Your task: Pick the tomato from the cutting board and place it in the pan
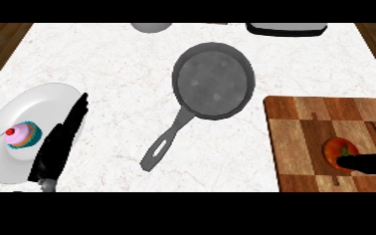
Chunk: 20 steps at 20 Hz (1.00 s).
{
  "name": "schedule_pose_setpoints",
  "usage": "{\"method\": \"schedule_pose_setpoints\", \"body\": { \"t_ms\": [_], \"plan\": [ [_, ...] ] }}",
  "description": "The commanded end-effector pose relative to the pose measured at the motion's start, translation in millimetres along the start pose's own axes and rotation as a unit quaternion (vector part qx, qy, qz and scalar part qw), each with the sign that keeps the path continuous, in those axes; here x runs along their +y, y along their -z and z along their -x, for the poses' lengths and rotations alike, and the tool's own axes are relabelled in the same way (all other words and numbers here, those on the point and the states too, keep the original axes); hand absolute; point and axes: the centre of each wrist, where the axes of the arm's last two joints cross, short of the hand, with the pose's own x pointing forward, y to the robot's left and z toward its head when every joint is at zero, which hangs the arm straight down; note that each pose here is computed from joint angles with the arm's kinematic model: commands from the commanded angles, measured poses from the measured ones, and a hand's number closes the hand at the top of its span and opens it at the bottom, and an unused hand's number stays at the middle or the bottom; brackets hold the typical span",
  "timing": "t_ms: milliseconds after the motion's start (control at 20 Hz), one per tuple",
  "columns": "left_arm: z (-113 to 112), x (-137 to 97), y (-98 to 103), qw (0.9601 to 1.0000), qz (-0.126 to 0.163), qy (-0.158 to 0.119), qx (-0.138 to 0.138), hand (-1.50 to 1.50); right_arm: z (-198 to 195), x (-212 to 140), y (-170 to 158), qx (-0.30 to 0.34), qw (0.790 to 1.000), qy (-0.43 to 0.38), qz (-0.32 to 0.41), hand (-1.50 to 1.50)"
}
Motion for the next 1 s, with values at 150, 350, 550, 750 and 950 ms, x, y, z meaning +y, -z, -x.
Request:
{"method": "schedule_pose_setpoints", "body": {
  "t_ms": [150, 350, 550, 750, 950],
  "plan": [
    [4.9, -17.4, 2.9, 1.0, 0.004, -0.008, 0.001, 0.0, -9.5, 32.4, 6.8, 0.11, 0.994, -0.01, -0.019, -1.5],
    [-4.5, -0.8, 9.9, 1.0, -0.005, 0.006, -0.001, 0.0, -10.4, 36.6, 14.5, 0.115, 0.993, -0.025, -0.022, -1.5],
    [3.5, -1.7, 0.2, 1.0, -0.001, -0.003, -0.002, 0.0, -14.1, 44.6, 17.5, 0.128, 0.991, -0.021, -0.028, -1.5],
    [3.9, 4.3, -3.1, 0.9999, -0.006, -0.006, 0.005, 0.0, -8.6, 42.8, 24.2, 0.125, 0.992, -0.019, -0.029, -1.5],
    [10.5, 4.8, 4.7, 0.9999, -0.008, 0.003, 0.011, 0.0, -16.7, 64.2, 29.5, 0.123, 0.992, -0.022, -0.029, -1.5]
  ]
}}
